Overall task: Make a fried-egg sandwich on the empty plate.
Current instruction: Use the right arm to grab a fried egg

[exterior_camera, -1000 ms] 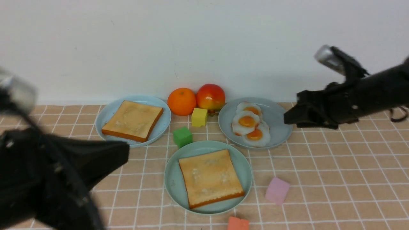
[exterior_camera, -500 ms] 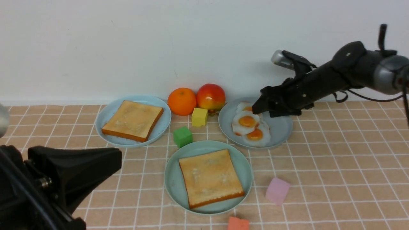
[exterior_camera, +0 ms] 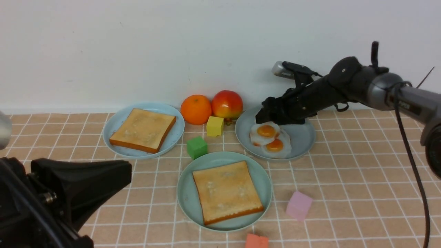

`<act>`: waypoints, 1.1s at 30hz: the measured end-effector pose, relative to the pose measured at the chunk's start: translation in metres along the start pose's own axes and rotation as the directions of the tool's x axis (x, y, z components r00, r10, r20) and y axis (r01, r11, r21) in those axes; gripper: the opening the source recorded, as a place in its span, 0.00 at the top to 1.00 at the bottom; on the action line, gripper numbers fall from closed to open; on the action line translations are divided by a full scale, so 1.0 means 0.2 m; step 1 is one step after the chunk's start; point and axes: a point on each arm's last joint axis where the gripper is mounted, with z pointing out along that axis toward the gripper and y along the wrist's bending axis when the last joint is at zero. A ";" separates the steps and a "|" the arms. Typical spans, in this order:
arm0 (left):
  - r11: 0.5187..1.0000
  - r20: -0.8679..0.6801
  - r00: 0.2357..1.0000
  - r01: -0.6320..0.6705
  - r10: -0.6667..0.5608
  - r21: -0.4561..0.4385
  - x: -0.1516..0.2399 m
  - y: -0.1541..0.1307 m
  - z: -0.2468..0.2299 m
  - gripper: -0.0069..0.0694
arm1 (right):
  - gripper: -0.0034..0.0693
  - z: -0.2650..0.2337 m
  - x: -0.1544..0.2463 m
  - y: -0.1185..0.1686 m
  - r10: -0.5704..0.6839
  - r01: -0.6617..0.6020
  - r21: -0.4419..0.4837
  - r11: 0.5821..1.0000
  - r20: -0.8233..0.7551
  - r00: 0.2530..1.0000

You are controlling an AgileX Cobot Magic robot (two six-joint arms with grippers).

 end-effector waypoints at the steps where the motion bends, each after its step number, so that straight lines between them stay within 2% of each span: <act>1: 1.000 0.000 1.000 0.000 0.000 0.000 0.00 0.00 0.00 0.93 | 0.25 0.00 0.00 0.00 0.000 0.000 0.001 1.000 0.000 1.000; 12: 1.000 -0.013 1.000 0.000 0.000 -0.002 0.01 0.00 0.00 0.93 | 0.27 0.00 0.00 0.01 -0.013 0.013 -0.007 1.000 -0.022 1.000; 16: 1.000 -0.015 1.000 0.000 0.000 -0.002 0.01 0.00 0.00 0.93 | 0.37 0.00 0.01 0.01 -0.014 0.014 -0.011 1.000 -0.029 0.999; 21: 1.000 -0.015 1.000 0.000 0.000 -0.002 0.01 0.00 0.00 0.93 | 0.56 0.00 0.01 0.01 -0.011 0.010 -0.020 1.000 -0.037 0.999; 22: 1.000 -0.015 1.000 0.000 0.000 -0.002 0.01 0.00 0.00 0.93 | 0.64 0.00 0.01 0.02 -0.006 0.004 -0.028 1.000 -0.043 0.999; 25: 1.000 -0.015 1.000 0.000 0.000 -0.002 0.01 0.00 0.00 0.92 | 0.78 0.00 0.02 0.02 0.012 -0.014 -0.049 0.999 -0.054 0.998; 26: 1.000 -0.015 1.000 0.000 0.000 -0.002 0.01 0.00 0.00 0.92 | 0.79 0.00 0.02 0.02 0.014 -0.016 -0.051 0.999 -0.053 0.999; 27: 1.000 -0.015 1.000 0.000 0.000 -0.002 0.01 0.00 0.00 0.92 | 0.83 0.00 0.02 0.03 0.020 -0.023 -0.056 0.998 -0.051 0.998; 33: 1.000 -0.016 1.000 0.000 0.000 -0.003 0.01 0.00 0.00 0.92 | 0.85 -0.02 0.01 0.04 0.026 -0.029 -0.073 0.997 -0.048 0.999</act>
